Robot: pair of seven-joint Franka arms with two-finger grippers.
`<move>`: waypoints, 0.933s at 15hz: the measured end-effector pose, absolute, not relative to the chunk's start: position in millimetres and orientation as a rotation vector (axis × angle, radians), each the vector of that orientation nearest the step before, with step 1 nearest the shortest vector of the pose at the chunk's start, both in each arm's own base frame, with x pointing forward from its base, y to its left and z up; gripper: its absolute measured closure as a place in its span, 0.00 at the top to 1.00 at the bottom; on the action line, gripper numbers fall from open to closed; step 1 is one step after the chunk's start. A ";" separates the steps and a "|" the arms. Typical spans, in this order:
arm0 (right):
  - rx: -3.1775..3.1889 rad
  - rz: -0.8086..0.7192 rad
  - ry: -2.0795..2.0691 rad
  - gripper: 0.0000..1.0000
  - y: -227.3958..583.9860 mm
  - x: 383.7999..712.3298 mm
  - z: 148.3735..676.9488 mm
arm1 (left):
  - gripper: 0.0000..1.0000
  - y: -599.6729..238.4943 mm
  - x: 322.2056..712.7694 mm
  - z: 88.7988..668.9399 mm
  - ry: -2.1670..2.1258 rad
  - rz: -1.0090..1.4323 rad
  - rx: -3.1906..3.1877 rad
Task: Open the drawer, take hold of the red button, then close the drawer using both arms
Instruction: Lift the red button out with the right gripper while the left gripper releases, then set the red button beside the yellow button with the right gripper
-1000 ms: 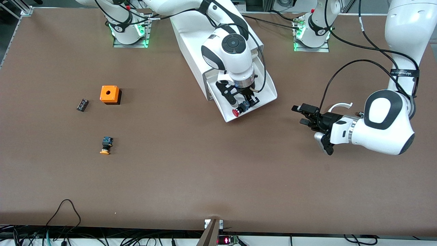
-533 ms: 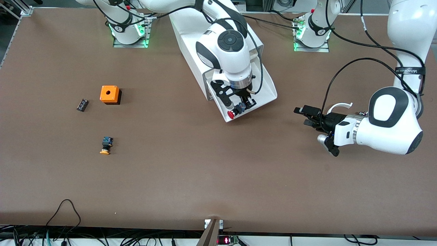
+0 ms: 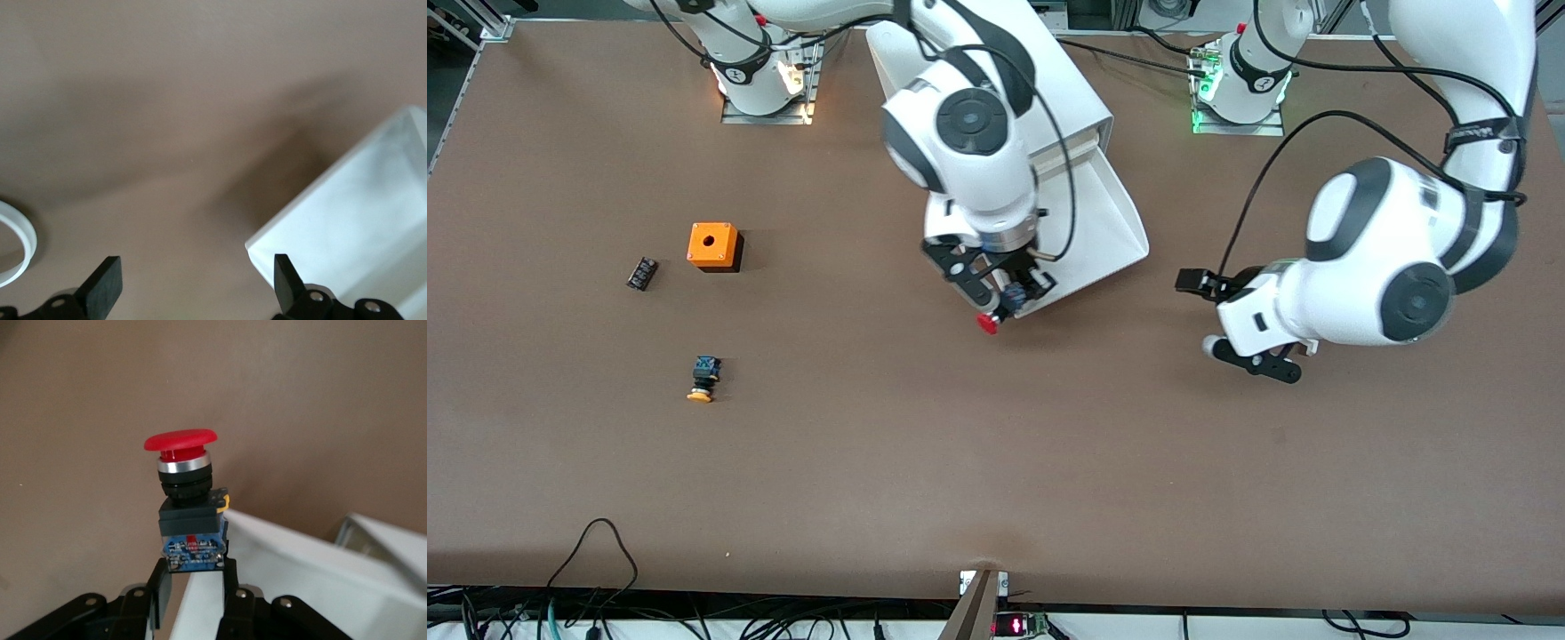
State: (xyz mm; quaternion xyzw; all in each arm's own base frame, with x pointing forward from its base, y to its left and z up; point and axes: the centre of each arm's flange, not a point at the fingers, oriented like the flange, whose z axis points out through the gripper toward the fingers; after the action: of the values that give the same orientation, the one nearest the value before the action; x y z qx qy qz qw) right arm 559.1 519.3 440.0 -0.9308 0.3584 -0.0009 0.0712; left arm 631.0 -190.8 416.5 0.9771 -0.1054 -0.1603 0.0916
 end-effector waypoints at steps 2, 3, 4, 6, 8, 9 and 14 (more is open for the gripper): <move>-2.926 0.032 0.899 0.35 491.4 566.7 451.6 | 1.00 -200.2 631.2 415.3 -0.193 -0.444 3.001; -2.987 0.057 0.816 0.35 477.9 569.8 454.2 | 1.00 -207.6 629.4 413.9 -0.137 -0.433 3.048; -3.034 0.071 0.738 0.35 465.2 574.5 455.5 | 1.00 -219.1 626.3 412.7 -0.098 -0.416 3.093; -3.115 0.083 0.567 0.35 437.2 589.5 452.4 | 1.00 -238.5 620.8 412.5 -0.061 -0.379 3.156; -3.184 0.104 0.373 0.35 400.8 609.6 441.2 | 1.00 -235.0 625.4 415.5 -0.025 -0.345 3.167; -3.207 0.122 0.294 0.35 380.5 620.0 433.3 | 1.00 -227.5 631.0 418.9 -0.002 -0.325 3.165; -3.189 0.219 0.084 0.35 279.4 665.5 387.0 | 1.00 -228.6 644.5 413.6 0.171 -0.206 3.140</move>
State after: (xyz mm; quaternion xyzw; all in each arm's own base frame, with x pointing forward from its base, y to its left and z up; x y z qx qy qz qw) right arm 665.5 279.4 387.0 -0.9969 0.0262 0.0685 -0.0279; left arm 644.5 -228.6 413.6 0.9964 0.0541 -0.0654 -0.0049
